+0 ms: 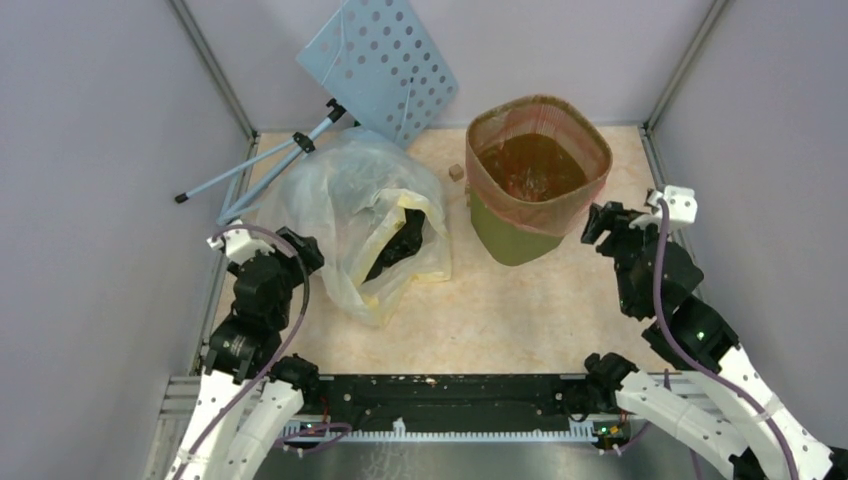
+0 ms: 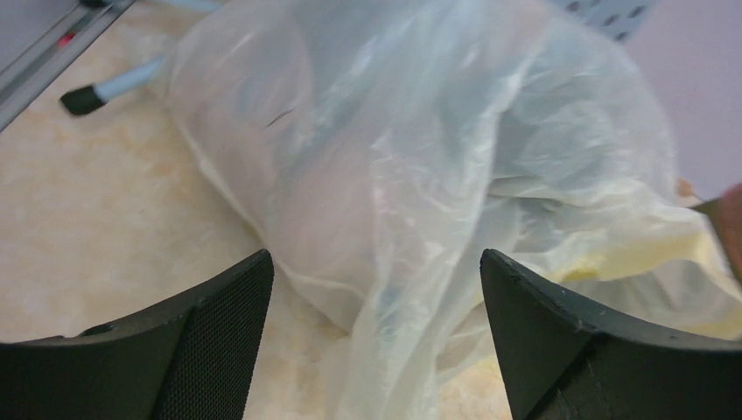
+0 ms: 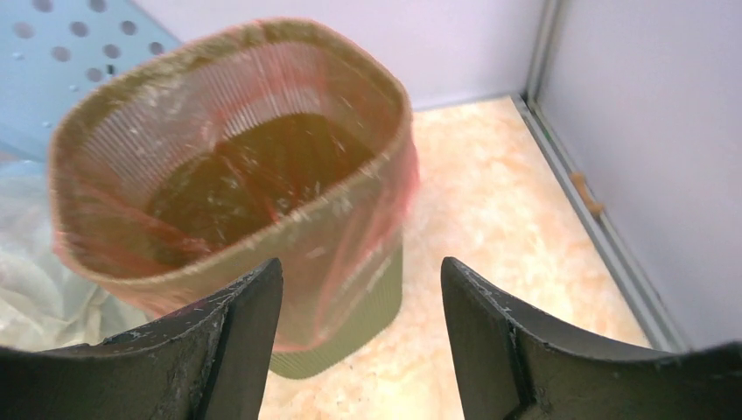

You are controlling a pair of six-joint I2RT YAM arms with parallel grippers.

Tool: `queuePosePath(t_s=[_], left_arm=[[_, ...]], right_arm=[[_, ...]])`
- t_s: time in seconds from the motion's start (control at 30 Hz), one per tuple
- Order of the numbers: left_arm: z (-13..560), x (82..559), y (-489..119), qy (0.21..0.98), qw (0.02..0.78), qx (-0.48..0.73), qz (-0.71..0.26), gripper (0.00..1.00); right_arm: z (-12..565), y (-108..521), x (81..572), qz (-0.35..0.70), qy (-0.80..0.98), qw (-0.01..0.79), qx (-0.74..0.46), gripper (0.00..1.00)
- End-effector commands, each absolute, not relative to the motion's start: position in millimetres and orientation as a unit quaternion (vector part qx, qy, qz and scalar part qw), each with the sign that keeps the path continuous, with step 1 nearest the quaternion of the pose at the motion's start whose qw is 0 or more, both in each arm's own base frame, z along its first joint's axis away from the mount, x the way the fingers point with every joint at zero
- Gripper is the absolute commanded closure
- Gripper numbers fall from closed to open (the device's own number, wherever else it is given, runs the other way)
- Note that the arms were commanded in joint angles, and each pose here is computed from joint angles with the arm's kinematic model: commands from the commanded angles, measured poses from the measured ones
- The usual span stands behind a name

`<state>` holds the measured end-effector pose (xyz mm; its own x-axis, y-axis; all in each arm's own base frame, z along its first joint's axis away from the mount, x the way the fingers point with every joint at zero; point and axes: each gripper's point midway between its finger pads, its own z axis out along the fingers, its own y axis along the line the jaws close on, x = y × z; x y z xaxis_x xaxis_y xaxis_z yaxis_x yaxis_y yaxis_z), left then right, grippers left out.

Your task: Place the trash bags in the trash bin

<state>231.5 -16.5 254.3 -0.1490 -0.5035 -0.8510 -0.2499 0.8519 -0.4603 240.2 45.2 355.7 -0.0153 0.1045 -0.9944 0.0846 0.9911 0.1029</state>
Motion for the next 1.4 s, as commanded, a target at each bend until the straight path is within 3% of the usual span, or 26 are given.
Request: queuePosePath(t_s=[0.0,0.07,0.4,0.57,1.07,1.37], left_arm=[[194,227,9,0.772,0.547,-0.321,-0.023,0.08],[176,226,16,0.773,0.527,-0.353,0.003,0.08],[119,262,-6,0.764,0.5,-0.404,-0.044,0.07],[129,315,-66,0.767,0.552,-0.276,-0.178,0.05],[148,425,-165,0.797,0.531,-0.07,-0.279,0.02],[146,353,-111,0.825,0.51,-0.146,-0.195,0.01]], right_arm=[[327,19,227,0.019,0.7,0.692,0.175,0.34],[306,19,223,0.029,0.709,0.681,0.183,0.34],[231,23,222,0.024,0.738,0.645,0.198,0.34],[211,33,225,0.035,0.751,0.633,0.183,0.34],[164,42,225,0.052,0.769,0.605,0.2,0.25],[149,45,231,0.058,0.781,0.582,0.218,0.2]])
